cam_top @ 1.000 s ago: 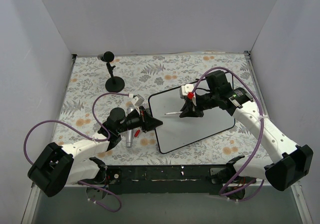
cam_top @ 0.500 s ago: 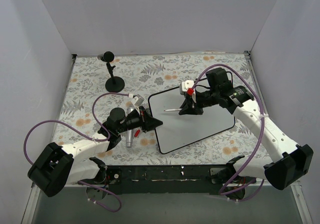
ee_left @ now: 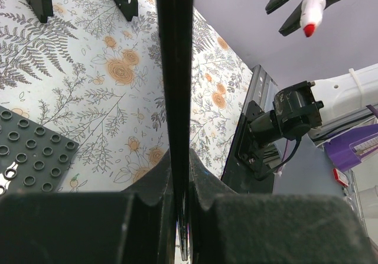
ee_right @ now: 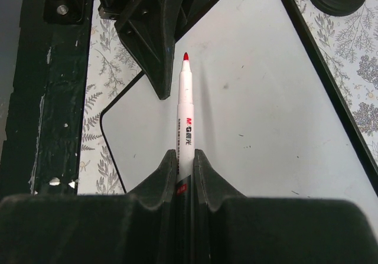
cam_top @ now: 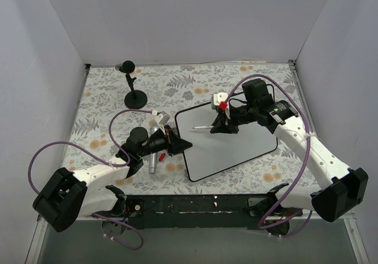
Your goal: Write a sentence on the whiteboard
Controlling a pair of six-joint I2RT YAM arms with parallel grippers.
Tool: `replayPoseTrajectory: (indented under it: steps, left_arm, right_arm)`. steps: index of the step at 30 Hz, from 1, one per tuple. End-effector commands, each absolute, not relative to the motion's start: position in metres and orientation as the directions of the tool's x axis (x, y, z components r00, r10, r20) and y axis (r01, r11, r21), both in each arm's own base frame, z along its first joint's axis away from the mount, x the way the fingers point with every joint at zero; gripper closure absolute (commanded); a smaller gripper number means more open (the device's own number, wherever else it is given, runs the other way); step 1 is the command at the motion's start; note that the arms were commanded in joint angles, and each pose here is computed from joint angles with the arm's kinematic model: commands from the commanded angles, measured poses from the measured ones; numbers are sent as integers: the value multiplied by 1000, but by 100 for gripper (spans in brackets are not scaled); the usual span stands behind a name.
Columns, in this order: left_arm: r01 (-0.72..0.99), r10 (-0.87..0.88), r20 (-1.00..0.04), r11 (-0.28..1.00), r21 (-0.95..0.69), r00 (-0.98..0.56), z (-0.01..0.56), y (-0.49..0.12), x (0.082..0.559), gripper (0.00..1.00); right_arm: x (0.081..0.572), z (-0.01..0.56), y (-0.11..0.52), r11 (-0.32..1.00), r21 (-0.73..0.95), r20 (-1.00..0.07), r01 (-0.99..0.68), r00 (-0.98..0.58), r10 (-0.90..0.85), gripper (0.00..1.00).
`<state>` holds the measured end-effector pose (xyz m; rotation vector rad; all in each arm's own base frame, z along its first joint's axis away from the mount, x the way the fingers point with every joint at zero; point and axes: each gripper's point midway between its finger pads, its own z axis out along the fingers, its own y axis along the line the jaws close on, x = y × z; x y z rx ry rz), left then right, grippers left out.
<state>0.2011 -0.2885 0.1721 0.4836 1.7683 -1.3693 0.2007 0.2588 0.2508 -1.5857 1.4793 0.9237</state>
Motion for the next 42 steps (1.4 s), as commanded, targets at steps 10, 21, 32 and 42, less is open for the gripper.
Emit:
replayPoseTrajectory:
  steps: [10, 21, 32, 42]
  left_arm:
    - [752, -211, -825, 340, -564, -524, 182, -289, 208, 100]
    - [759, -215, -831, 337, -556, -513, 185, -289, 207, 100]
    - [781, -190, -860, 361, -510, -473, 186, -287, 209, 100]
    - [784, -188, -864, 364, -503, -467, 187, -288, 209, 100]
  right_arm:
    - [214, 267, 273, -4, -96, -902, -995, 89, -422, 99]
    - [226, 258, 280, 63, -81, -896, -995, 45, -442, 99]
    - [231, 249, 278, 107, -76, -886, -991, 18, -463, 99]
    - [217, 248, 275, 49, -73, -890, -996, 43, -454, 99]
